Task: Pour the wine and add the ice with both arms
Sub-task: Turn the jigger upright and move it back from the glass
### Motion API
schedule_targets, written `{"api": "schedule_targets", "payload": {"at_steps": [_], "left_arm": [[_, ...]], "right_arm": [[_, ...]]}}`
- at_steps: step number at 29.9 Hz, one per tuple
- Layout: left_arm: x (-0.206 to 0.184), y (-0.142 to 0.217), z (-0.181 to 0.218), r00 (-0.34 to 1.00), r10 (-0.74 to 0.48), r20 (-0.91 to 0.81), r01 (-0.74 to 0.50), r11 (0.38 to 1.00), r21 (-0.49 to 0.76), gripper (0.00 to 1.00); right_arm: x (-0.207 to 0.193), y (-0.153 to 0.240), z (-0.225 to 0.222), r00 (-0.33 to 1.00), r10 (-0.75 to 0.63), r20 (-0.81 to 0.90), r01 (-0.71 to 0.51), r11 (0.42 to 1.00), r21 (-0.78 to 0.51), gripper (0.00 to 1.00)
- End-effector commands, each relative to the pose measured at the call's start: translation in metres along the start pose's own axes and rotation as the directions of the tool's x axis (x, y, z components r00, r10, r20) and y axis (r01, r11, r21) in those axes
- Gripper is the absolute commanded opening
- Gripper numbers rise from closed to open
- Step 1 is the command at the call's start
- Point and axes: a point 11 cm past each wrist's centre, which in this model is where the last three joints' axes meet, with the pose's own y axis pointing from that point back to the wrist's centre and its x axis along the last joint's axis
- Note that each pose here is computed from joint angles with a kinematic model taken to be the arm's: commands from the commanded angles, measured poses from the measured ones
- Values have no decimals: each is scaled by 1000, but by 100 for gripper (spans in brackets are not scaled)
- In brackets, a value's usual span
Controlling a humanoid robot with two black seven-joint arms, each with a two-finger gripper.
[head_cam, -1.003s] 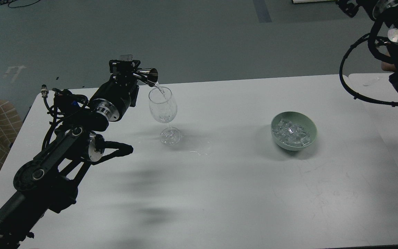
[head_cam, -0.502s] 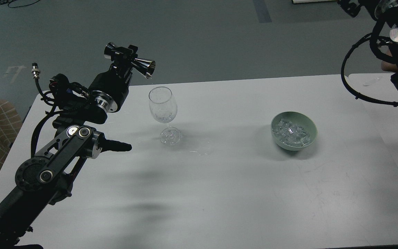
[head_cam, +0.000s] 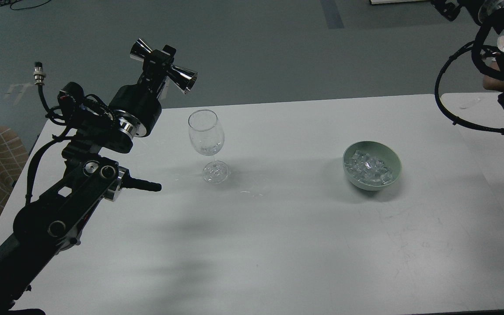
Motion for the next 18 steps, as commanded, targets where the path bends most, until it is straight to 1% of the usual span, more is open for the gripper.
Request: {"api": "schedule_targets", "payload": {"at_steps": [1, 4, 6, 8, 10, 11, 12, 14, 16, 18], "left_arm": [[-3, 2, 5, 998, -6, -56, 5, 1000, -15, 0], [-4, 6, 5, 989, -12, -144, 11, 1000, -9, 0], [6, 11, 0, 971, 11, -241, -14, 1000, -10, 0], [30, 17, -3, 919, 68, -388, -81, 997, -17, 0], [44, 19, -5, 871, 91, -483, -108, 994, -8, 0], [59, 22, -5, 802, 106, -587, -134, 991, -4, 0], [68, 23, -5, 756, 112, -645, -147, 989, 0, 0], [95, 32, -14, 554, 137, -821, -194, 980, 33, 0], [106, 38, -21, 447, 145, -883, -216, 975, 51, 0], [108, 42, -30, 383, 155, -911, -216, 974, 75, 0]], "right_arm": [[0, 0, 0, 1000, 0, -1, 0, 1000, 0, 100], [0, 0, 0, 1000, 0, -1, 0, 1000, 0, 100], [0, 0, 0, 1000, -1, -1, 1, 1000, 0, 100], [0, 0, 0, 1000, -2, -2, 2, 1000, -1, 100], [4, 1, -5, 1000, 4, -6, -4, 1000, 5, 100], [9, 3, -10, 1000, 11, -15, -11, 1000, 11, 100], [13, 3, -13, 1000, 18, -17, -18, 1000, 14, 100], [22, 6, -10, 999, 36, -18, -36, 999, 9, 100], [26, 7, -9, 999, 44, -20, -44, 999, 6, 100], [30, 8, -12, 998, 51, -23, -51, 999, 11, 100]]}}
